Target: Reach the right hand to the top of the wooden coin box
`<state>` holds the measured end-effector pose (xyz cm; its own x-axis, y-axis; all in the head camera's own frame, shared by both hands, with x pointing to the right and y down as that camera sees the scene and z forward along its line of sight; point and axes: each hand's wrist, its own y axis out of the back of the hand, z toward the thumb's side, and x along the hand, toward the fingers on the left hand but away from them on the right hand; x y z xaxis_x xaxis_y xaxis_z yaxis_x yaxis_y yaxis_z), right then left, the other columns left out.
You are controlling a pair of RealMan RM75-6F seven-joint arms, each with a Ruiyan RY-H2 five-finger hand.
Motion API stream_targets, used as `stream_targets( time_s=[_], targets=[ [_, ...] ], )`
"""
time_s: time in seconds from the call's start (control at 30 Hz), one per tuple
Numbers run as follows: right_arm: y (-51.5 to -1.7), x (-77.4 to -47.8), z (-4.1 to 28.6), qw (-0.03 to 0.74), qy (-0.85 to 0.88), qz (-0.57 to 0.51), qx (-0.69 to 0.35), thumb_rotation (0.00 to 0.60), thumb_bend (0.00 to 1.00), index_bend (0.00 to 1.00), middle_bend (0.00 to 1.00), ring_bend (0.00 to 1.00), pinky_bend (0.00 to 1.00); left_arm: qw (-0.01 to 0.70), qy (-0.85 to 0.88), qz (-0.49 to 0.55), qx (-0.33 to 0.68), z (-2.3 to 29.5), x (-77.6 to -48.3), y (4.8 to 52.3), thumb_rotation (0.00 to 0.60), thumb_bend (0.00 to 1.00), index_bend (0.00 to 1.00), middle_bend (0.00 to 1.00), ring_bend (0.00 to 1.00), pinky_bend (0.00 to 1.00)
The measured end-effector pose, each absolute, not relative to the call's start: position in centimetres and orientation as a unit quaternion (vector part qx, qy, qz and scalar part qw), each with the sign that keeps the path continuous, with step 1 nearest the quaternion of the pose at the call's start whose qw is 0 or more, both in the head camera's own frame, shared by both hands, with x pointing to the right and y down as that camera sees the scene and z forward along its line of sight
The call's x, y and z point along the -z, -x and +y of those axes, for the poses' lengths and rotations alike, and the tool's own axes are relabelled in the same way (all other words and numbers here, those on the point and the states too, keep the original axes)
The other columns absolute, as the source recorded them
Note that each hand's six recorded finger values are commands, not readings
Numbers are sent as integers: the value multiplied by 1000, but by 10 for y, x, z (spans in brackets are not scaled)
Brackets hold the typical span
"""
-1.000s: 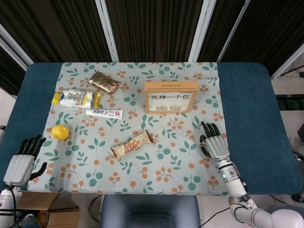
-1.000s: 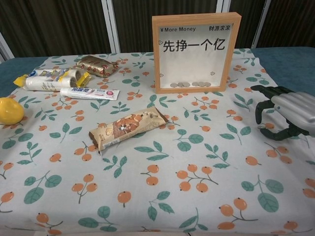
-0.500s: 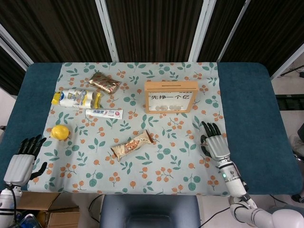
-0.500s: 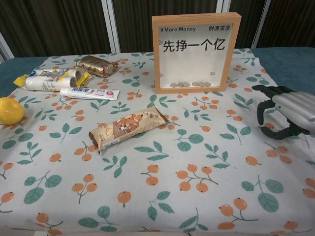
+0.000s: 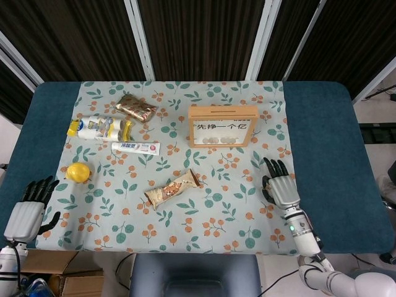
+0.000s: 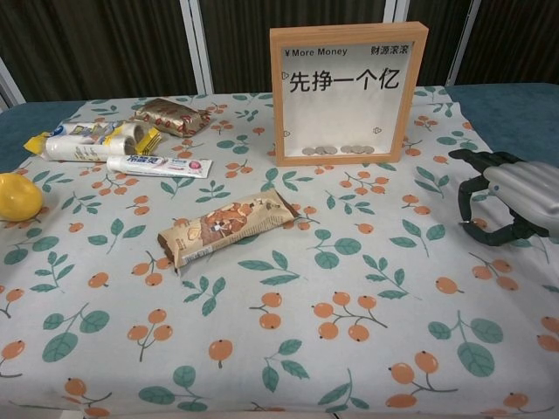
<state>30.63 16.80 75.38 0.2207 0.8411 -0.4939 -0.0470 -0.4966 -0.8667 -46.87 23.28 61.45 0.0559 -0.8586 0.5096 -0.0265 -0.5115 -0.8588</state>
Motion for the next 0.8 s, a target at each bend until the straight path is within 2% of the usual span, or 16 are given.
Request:
stream_targets(
  time_s=[0.43,0.63,0.8],
  targets=[
    [-306,-750,164,400,669,-311,-544,600,550,710,131,0,0,349,635,350,593,233,-615,471,600,379,0,0,0,0],
    [-307,-731,152,396,672,-345,-522,600,550,710,131,0,0,350,634,355,592,232,-612,473,600,379,0,0,0,0],
    [-300,-700,129,389,682,-387,-483,600,550,710,131,0,0,351,633,357,590,232,-610,473,600,380,0,0,0,0]
  ],
)
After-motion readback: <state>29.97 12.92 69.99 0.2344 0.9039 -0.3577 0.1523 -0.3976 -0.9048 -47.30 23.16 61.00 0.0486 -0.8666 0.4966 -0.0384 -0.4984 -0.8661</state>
